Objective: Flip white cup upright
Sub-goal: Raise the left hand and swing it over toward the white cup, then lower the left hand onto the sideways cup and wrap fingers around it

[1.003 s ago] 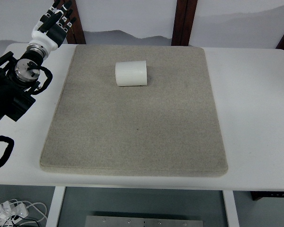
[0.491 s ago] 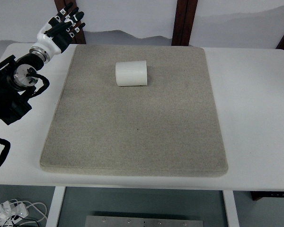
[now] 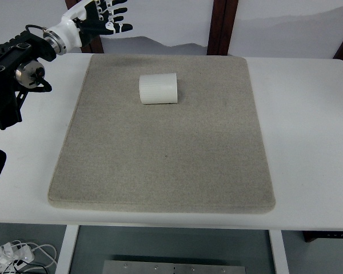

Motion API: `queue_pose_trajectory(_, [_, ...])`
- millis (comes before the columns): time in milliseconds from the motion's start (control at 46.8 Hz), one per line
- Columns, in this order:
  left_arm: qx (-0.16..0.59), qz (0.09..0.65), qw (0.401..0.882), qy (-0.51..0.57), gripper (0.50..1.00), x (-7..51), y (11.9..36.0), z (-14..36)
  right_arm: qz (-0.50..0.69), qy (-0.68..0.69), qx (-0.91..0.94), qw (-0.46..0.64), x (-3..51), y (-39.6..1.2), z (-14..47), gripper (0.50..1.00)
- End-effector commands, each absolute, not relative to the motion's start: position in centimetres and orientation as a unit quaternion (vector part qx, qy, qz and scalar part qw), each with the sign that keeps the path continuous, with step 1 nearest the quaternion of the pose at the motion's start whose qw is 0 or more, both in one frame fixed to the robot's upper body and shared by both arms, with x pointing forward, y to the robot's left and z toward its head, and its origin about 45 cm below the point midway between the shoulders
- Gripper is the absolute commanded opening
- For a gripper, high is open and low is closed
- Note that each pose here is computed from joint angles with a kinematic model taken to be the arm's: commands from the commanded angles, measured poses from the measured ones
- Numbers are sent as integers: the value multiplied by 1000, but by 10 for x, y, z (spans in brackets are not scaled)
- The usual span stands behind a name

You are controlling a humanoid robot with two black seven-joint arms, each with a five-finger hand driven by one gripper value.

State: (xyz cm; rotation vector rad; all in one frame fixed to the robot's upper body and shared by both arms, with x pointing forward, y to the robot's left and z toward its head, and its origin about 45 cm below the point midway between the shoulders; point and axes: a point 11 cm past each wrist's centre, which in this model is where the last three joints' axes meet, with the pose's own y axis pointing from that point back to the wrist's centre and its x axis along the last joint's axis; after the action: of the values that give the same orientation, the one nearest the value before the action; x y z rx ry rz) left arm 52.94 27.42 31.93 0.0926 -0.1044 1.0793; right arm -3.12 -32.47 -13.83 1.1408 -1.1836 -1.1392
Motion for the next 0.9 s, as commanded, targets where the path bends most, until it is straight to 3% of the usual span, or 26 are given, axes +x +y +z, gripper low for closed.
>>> queue_pose_trajectory(0, [85,490,862,-97,977,530,263,327,-479,-498,480,540,-31,-325,-138,952])
queue_pose_trajectory(512, [300,358,839,-280,969,531,218,337,-479,-498,480,540,-31,-325,-138,952])
queue_pose_trajectory(576, [333,343,823,-306,913,531,217,334,-479,-498,480,540,-31,-325,-138,952])
queue_pose_trajectory(875, [369,311,807,-340,962,530,199,324,-480,-498,480,540,-31,-325,-138,952])
